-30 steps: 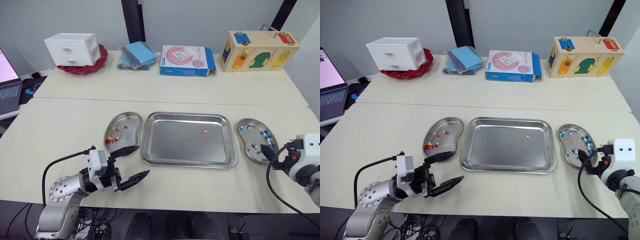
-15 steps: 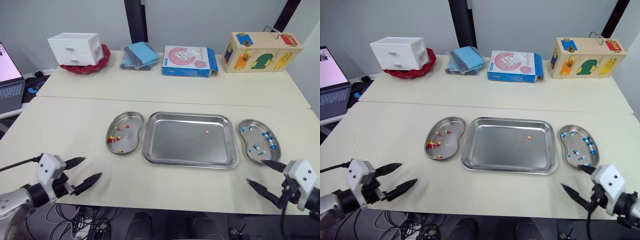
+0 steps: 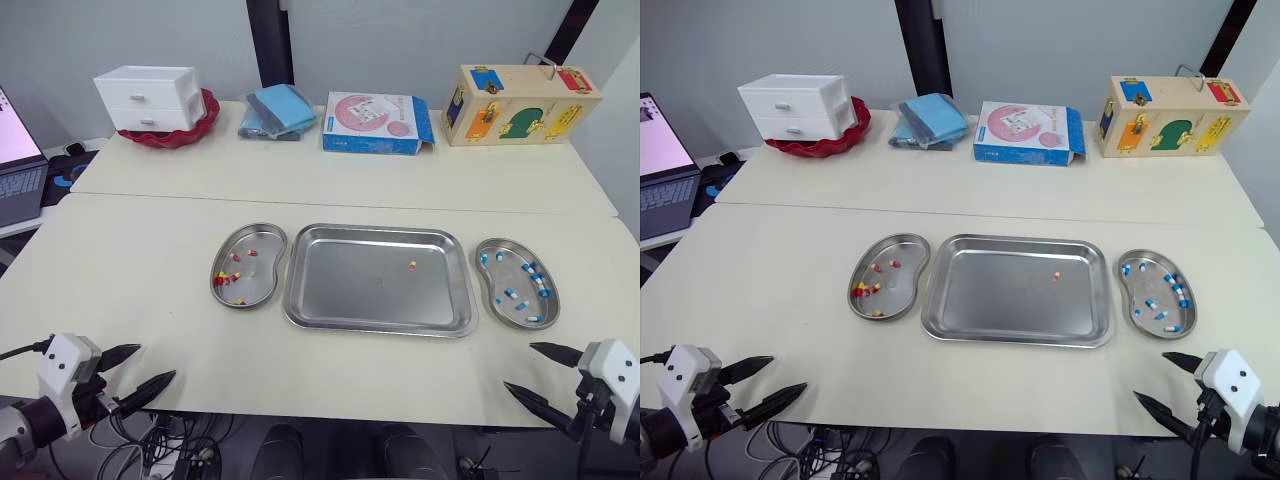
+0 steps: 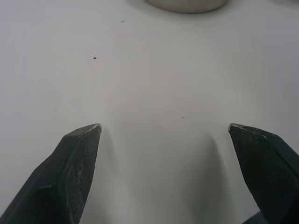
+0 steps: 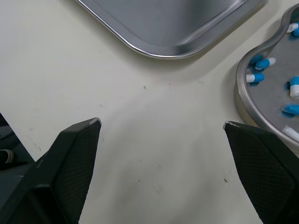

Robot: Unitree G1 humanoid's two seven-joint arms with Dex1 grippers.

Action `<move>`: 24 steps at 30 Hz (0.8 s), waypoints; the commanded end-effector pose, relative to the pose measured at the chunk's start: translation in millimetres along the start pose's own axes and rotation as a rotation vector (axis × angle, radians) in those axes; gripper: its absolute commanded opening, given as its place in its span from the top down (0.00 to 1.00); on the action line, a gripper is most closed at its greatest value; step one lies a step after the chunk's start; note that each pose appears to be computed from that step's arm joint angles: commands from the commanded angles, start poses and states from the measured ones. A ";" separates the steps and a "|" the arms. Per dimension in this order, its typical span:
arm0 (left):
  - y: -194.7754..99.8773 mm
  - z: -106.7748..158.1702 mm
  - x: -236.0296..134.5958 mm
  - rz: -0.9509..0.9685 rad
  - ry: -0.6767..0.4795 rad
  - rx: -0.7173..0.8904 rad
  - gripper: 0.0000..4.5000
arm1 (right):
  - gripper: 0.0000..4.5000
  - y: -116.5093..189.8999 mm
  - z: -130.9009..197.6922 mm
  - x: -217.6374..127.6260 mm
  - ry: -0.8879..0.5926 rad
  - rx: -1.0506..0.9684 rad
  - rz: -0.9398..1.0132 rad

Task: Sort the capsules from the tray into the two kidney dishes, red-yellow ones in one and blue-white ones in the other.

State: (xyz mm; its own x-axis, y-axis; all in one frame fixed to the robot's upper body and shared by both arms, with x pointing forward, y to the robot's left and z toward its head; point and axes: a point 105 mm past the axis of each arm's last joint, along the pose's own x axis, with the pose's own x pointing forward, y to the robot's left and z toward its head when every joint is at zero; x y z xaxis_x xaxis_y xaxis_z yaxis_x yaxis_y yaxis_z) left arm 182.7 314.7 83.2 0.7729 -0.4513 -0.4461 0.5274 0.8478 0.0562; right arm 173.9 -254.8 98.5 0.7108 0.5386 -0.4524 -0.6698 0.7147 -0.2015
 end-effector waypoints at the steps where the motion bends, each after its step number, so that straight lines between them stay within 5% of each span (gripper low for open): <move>1: -6.9 24.9 3.2 -0.035 -0.055 0.073 0.00 | 0.02 -1.1 16.0 2.0 -0.079 -0.051 -0.032; 16: -48.4 75.2 29.4 -0.231 -0.176 0.150 0.00 | 0.02 35.7 40.3 34.3 -0.242 -0.079 0.010; 24: -95.9 131.3 88.1 -0.373 -0.325 0.184 0.00 | 0.02 45.1 44.7 42.0 -0.270 -0.039 -0.010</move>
State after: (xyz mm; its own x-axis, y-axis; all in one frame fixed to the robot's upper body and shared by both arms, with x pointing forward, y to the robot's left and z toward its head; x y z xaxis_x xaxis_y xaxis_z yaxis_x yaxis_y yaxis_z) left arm 245.5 171.3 154.3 0.5889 -0.7899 -0.1709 0.8081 0.5781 0.1129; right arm 183.4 -184.1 100.7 0.7404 0.6325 -0.2275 -0.6715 0.7110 -0.2086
